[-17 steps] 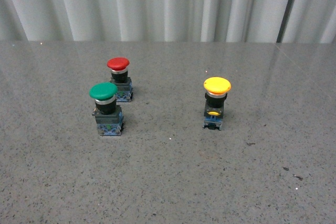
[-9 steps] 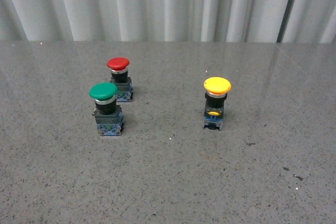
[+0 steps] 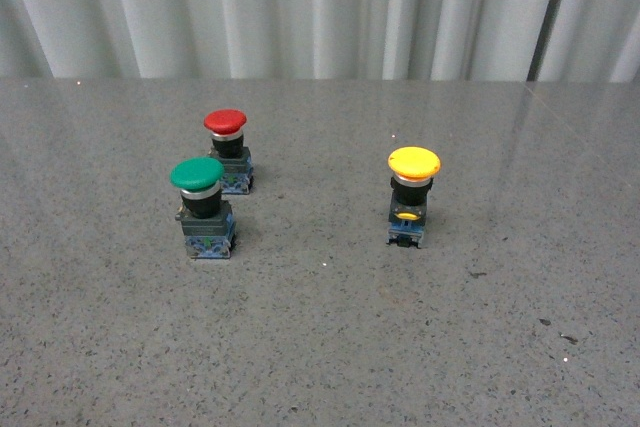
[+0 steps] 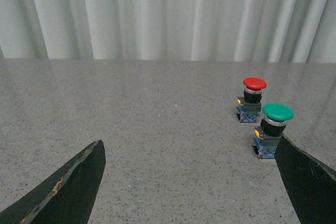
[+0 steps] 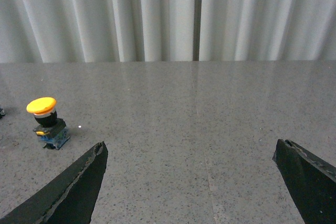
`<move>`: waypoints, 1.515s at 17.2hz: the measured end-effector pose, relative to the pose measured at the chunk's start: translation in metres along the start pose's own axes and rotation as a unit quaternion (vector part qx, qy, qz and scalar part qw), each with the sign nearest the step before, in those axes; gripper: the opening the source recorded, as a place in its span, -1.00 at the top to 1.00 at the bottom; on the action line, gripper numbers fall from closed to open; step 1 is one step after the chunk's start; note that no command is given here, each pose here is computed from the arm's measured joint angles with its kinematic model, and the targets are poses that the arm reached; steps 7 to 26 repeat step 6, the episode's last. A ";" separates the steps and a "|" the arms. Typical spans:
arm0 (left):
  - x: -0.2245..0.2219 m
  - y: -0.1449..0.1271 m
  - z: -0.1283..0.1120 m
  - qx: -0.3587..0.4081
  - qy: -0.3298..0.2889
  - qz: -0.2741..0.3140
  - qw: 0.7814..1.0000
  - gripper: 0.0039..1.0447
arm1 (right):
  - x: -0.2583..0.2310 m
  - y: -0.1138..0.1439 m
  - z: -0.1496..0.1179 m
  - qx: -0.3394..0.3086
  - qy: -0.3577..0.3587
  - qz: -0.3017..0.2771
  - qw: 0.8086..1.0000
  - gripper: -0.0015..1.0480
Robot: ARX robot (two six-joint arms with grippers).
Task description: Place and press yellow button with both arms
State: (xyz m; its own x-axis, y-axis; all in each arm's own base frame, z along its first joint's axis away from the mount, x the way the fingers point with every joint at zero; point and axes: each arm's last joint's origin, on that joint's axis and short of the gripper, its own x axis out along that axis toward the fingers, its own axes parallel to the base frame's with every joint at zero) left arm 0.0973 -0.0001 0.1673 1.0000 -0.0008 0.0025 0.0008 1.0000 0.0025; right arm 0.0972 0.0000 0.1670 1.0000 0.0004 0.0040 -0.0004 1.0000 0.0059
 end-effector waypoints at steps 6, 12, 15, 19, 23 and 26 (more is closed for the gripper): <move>0.000 0.000 0.000 0.000 0.000 0.000 1.000 -0.88 | 0.000 0.000 0.000 0.000 0.000 0.000 1.000 -0.87; 0.000 0.000 0.000 0.000 0.000 0.000 1.000 -0.88 | 0.000 0.000 0.000 0.000 0.000 0.000 1.000 -0.87; 0.000 0.000 0.000 0.000 0.000 0.000 1.000 -0.88 | 0.000 0.000 0.000 0.000 0.000 0.000 1.000 -0.87; 0.000 0.000 0.000 0.000 0.000 0.000 1.000 -0.88 | 0.000 0.000 0.000 0.000 0.000 0.000 1.000 -0.87; 0.000 0.000 0.000 0.000 0.000 0.000 1.000 -0.88 | 0.000 0.000 0.000 0.000 0.000 0.000 1.000 -0.87; 0.000 0.000 0.000 0.000 0.000 0.000 1.000 -0.88 | 0.000 0.000 0.000 0.000 0.000 0.000 1.000 -0.87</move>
